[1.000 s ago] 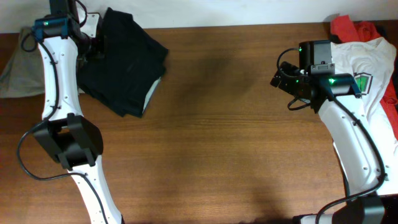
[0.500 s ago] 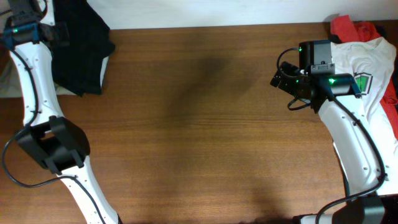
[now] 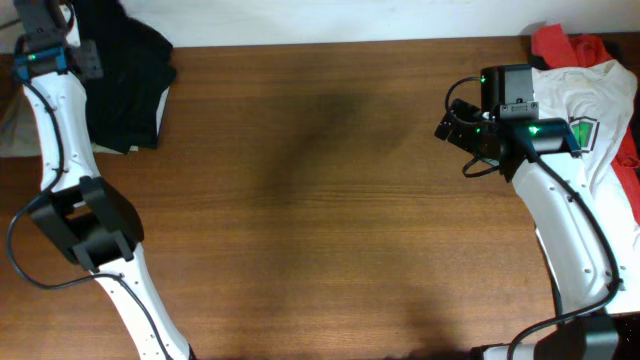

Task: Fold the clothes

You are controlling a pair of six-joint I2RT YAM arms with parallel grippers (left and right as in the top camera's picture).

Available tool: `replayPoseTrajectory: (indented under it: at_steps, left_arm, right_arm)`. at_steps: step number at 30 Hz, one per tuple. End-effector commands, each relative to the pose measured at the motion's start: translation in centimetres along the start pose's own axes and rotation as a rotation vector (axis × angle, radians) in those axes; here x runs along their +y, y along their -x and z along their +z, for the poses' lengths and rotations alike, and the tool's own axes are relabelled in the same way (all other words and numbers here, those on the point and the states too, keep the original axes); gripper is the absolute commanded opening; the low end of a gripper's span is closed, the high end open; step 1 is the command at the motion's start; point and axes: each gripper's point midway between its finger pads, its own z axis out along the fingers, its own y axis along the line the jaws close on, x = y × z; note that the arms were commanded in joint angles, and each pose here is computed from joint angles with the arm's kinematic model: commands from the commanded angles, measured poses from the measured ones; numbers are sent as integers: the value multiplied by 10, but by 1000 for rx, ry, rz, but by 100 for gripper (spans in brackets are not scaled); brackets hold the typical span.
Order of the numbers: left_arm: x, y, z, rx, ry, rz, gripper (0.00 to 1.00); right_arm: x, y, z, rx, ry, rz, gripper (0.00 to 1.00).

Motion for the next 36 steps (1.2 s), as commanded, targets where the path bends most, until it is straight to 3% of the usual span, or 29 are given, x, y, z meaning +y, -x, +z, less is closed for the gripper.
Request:
replayPoseTrajectory:
  at_steps: [1,2,4,6,9,11,13,18,23,27,36]
  left_arm:
    - [35,0,13,-19,82,-54,20]
    - [39,-2,17,-16,88,-59,38]
    - [47,-9,24,-1,97,-67,43]
    - [57,-9,25,-6,109,-78,86]
    - [69,-10,25,-11,123,-93,87]
    - [69,-9,25,-13,123,-98,99]
    - [65,-9,25,-17,101,-156,99]
    - [20,-19,24,27,-153,-148,99]
    - [10,-26,23,55,-204,-148,99]
    - [-26,-18,11,23,-431,-155,99]
    - [-30,-18,9,24,-456,-156,99]
  right_arm:
    - [-2,2,0,-8,-10,10,99]
    - [-2,2,0,-8,-10,10,99]
    - [-2,2,0,-8,-10,10,99]
    - [-2,2,0,-8,-10,10,99]
    - [-2,2,0,-8,-10,10,99]
    - [-2,2,0,-8,-10,10,99]
    - [-2,2,0,-8,-10,10,99]
    - [-2,2,0,-8,-10,10,99]
    - [-2,2,0,-8,-10,10,99]
    - [-2,2,0,-8,-10,10,99]
    - [-2,2,0,-8,-10,10,99]
